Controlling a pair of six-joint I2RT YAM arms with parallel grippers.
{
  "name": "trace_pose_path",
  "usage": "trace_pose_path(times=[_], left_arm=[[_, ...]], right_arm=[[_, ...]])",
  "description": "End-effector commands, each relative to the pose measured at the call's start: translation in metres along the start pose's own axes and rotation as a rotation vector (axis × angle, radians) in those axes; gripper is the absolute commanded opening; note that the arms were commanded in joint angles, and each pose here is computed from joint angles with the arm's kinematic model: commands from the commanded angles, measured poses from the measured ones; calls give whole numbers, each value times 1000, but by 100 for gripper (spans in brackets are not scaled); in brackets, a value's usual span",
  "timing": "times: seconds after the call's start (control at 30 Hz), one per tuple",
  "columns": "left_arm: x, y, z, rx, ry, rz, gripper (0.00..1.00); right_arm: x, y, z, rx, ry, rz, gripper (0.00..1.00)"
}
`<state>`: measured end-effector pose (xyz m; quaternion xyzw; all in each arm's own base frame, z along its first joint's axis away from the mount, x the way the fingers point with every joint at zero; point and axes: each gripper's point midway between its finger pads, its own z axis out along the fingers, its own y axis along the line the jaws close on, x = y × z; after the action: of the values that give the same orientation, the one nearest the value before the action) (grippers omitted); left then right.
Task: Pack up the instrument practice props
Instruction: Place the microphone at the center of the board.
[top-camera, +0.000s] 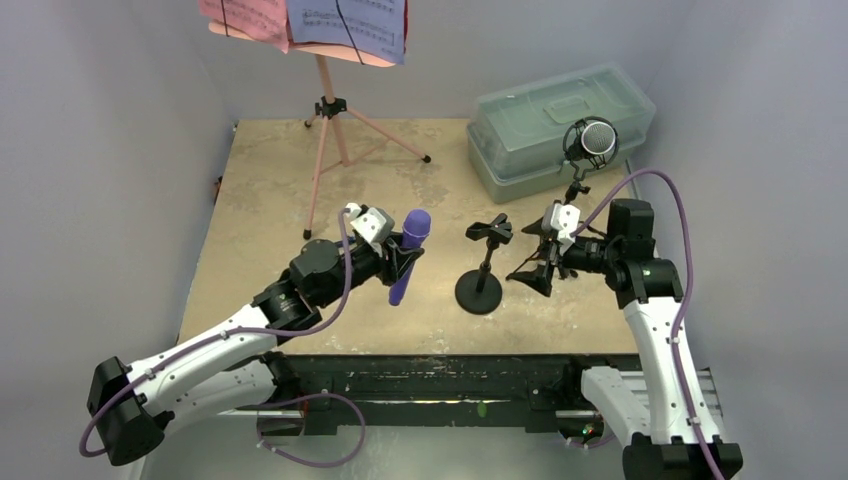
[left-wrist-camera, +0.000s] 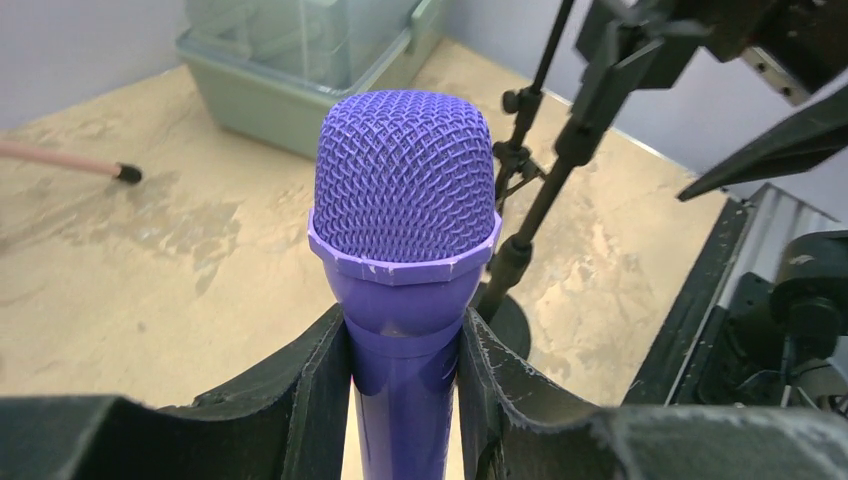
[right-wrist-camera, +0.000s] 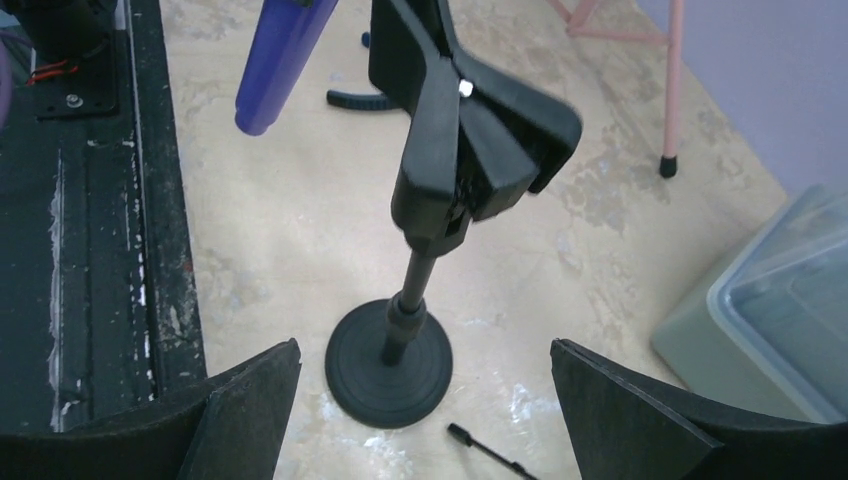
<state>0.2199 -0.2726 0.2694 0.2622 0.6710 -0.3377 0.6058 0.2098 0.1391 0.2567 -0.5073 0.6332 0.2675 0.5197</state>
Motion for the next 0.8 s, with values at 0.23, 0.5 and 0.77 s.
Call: trace_pose_path(times=[0.23, 0.5, 0.77], left_arm=[[38, 58, 8, -336, 130, -53, 0], [61, 99, 15, -501, 220, -71, 0], [69, 140, 53, -568, 210, -267, 0]], right_arm=[[34, 4, -1, 49, 74, 32, 99], [37, 4, -2, 63, 79, 33, 99], [38, -2, -7, 99, 80, 37, 99]])
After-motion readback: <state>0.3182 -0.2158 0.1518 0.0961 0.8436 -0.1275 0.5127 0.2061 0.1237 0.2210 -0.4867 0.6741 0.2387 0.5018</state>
